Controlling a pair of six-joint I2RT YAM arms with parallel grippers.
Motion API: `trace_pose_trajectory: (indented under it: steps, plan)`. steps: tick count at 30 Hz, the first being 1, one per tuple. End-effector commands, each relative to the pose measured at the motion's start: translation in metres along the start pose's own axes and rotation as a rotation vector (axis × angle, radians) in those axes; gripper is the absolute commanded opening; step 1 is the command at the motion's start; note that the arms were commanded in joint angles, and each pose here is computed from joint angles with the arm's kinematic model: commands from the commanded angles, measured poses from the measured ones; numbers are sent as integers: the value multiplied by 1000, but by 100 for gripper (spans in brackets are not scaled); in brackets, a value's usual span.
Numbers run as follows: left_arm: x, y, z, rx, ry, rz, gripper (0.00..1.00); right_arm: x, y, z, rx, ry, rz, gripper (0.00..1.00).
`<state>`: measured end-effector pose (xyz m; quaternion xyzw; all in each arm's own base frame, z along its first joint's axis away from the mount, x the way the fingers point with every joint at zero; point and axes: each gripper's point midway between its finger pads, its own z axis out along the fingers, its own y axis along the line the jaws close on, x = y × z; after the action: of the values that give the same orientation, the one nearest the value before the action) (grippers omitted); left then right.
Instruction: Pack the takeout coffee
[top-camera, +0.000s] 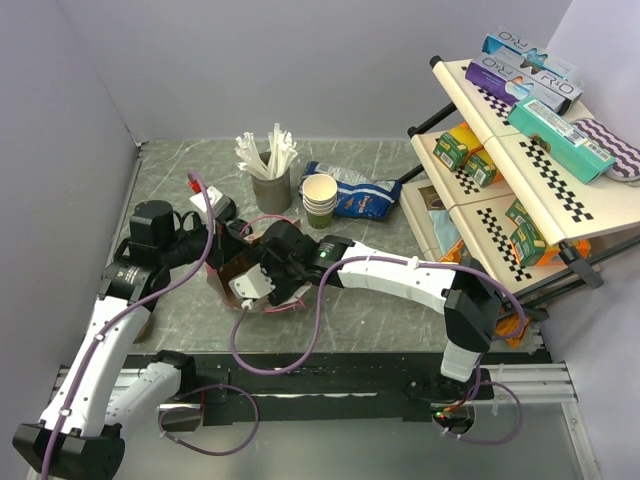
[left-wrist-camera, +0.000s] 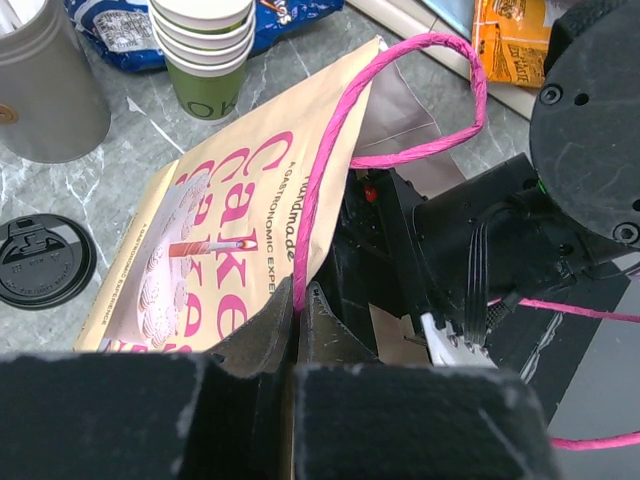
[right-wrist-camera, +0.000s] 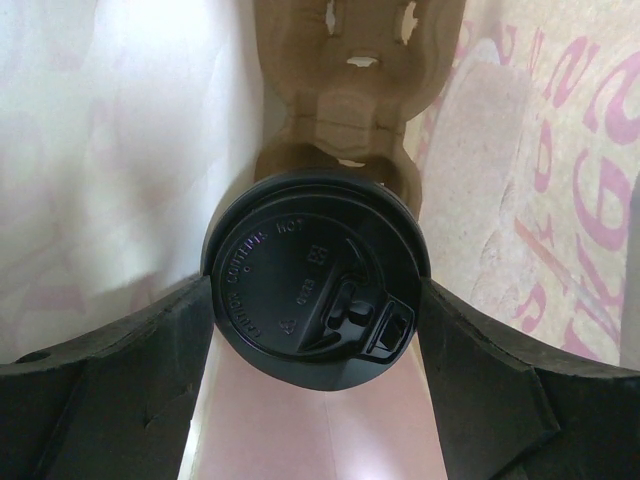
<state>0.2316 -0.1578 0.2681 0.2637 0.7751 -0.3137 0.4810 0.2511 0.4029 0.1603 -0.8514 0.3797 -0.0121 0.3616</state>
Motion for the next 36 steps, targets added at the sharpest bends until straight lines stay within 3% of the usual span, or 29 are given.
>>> trace_pose_trajectory:
  steps: [1,9,33,36]
  plan:
    - [5,2,1,2,49,0,1,-7,-14,-7,44,-40,-1,0]
    - [6,-3,2,46,62,4,1,-15,-23,-1,86,-102,-35,0]
    - [18,-11,4,117,107,-9,1,16,-33,34,129,-36,-79,0]
    - [18,-12,4,122,110,-8,1,21,-28,37,94,-30,-64,4]
